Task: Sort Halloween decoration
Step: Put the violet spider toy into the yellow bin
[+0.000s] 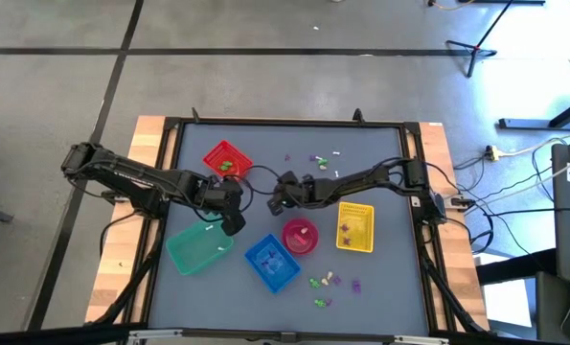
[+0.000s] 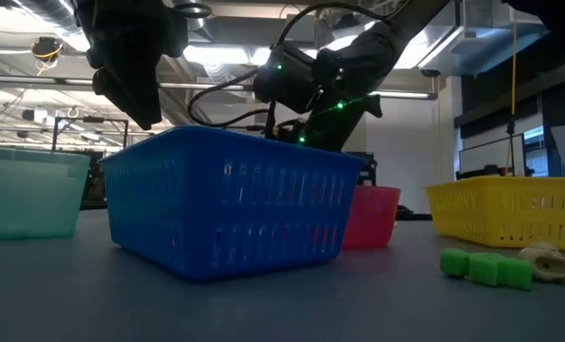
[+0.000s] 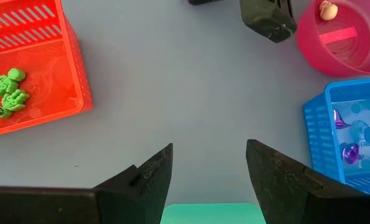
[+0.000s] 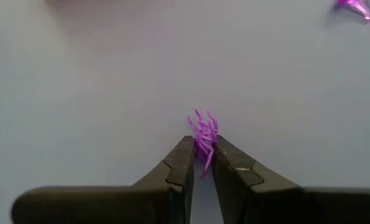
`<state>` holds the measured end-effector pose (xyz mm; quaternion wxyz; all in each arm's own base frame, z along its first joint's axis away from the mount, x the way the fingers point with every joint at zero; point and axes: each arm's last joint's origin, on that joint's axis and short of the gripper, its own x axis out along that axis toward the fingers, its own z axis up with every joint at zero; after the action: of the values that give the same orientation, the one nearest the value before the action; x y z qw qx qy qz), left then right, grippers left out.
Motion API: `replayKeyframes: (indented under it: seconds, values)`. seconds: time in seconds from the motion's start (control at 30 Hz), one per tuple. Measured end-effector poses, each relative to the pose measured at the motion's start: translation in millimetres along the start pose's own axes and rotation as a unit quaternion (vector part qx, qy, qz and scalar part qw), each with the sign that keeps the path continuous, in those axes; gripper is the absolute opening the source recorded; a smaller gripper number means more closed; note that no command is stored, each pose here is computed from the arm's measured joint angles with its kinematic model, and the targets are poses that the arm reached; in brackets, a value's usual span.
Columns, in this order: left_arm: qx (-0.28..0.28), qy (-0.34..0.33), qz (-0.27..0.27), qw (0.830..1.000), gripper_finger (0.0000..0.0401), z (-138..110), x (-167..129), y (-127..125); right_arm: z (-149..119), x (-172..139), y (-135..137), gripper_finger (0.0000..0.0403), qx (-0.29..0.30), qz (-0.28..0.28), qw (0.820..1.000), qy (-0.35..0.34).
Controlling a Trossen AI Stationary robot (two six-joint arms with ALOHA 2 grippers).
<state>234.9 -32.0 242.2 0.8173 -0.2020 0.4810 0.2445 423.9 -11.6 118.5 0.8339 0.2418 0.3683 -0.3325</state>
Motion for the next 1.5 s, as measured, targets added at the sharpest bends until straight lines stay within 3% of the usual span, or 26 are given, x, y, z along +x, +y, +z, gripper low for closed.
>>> replayKeyframes:
  seconds: [0.47,0.93,1.13,1.33,1.5]
  values:
    - [0.0,0.001,0.001,1.0,0.0188,0,0,0,24,-16,17,0.0054,-0.039,0.018,0.999,0.008]
    - [0.0,0.001,0.001,1.0,0.0188,0,0,0,23,-17,18,0.0058,-0.044,0.028,0.998,0.027]
    - [0.0,0.001,0.001,1.0,0.0188,0,0,0,23,-17,18,0.0105,-0.052,0.043,0.997,0.04]
    - [0.0,0.001,0.001,1.0,0.0188,0,0,0,24,-17,17,0.0169,-0.052,0.022,0.998,0.021]
    - [0.0,0.001,0.001,1.0,0.0188,0,0,0,21,-11,17,0.0191,-0.05,0.024,0.998,0.014]
